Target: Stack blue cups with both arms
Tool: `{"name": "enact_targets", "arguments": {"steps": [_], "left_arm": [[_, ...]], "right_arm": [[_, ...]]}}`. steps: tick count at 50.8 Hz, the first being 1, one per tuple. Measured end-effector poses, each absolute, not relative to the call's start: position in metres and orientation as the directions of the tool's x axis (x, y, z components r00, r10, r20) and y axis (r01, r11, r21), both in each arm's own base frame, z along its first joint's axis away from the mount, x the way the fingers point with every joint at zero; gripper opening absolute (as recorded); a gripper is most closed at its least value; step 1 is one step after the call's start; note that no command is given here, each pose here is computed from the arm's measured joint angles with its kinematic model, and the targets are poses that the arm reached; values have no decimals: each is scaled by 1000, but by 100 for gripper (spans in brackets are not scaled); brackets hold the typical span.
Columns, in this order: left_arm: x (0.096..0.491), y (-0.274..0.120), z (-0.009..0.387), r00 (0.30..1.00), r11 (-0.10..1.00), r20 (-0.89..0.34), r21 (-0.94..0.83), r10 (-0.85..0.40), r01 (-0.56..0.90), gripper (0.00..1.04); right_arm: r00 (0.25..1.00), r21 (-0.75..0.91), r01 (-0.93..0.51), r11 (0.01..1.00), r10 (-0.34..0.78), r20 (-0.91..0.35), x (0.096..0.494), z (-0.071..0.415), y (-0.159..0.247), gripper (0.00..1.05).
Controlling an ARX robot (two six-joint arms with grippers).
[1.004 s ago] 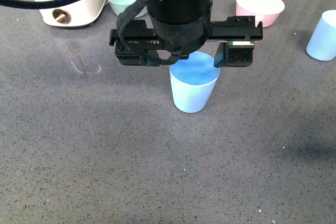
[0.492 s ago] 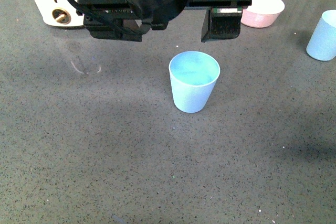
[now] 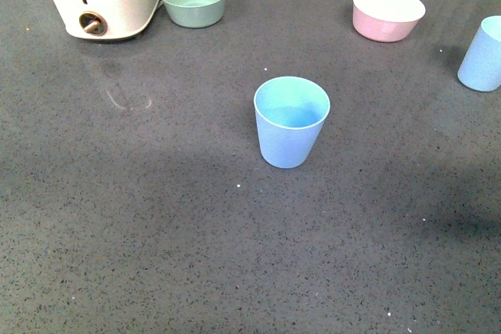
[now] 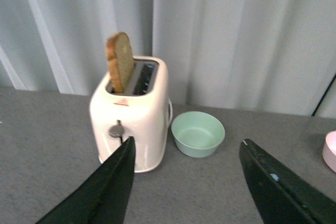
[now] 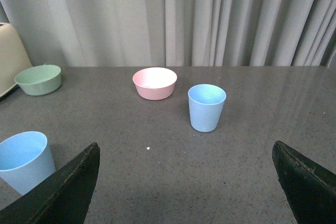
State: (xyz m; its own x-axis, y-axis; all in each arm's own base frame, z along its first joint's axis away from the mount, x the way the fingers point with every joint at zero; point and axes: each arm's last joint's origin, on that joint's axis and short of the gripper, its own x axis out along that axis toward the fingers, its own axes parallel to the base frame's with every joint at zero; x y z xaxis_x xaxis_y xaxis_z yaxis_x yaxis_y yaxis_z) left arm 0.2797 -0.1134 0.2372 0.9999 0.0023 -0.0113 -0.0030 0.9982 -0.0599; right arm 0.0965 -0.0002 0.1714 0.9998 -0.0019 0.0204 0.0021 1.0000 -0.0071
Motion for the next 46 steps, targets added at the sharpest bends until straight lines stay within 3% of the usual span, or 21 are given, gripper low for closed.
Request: {"name": "enact_targets", "arguments": {"steps": [15,46], "left_arm": [[221,-56,201,1000,1000,-12,-13,-15,15,2],[155,-12,176,1000,1000,-9,-10,-1,1,2]], "right_arm": [[1000,-7,2,1000,-2,20,96,171,0,96],[1000,-7,2,1000,-2,20,96,171,0,96]]}}
